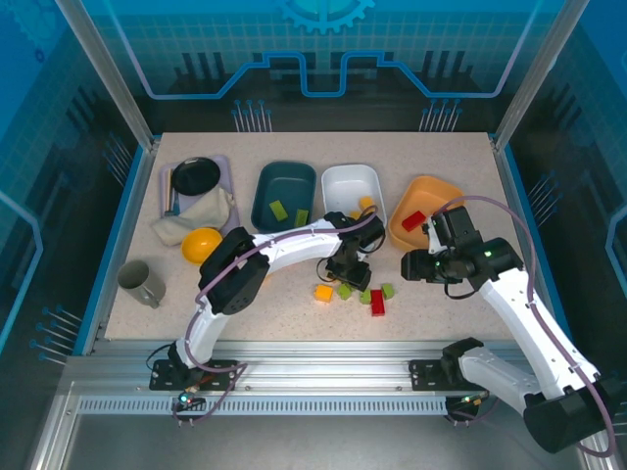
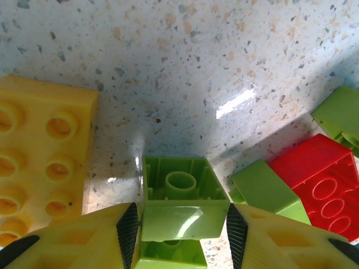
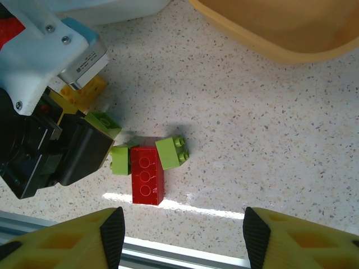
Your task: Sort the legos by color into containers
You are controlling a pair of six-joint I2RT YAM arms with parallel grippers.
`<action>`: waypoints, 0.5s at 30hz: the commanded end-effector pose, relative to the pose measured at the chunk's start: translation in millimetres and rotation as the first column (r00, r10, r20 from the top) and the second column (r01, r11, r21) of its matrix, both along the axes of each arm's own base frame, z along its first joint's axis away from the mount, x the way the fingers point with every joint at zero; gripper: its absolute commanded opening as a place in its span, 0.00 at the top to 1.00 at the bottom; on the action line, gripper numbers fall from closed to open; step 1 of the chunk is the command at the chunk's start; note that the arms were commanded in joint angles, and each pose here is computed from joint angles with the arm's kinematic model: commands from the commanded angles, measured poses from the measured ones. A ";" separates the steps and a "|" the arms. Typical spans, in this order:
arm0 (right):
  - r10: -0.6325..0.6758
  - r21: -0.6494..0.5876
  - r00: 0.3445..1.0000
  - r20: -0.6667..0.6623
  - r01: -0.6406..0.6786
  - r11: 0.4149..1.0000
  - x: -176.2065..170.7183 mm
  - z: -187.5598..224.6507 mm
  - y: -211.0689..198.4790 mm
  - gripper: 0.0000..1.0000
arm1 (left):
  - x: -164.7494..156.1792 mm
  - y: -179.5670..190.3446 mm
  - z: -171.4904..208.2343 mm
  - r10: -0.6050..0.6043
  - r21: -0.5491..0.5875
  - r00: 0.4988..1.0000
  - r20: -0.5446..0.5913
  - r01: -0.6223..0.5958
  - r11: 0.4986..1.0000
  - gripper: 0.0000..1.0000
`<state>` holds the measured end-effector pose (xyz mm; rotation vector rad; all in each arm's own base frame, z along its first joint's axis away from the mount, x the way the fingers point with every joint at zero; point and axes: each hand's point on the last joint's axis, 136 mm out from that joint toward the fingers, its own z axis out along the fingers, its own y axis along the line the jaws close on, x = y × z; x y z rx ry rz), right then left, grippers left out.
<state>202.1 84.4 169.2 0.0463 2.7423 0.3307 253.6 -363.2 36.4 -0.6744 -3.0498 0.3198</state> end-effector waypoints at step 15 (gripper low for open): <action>0.033 0.108 0.998 0.044 -0.038 0.993 5.7 13.2 16.0 0.43 | 33.5 14.9 56.7 0.068 0.012 0.980 0.189 -0.072 0.997 0.70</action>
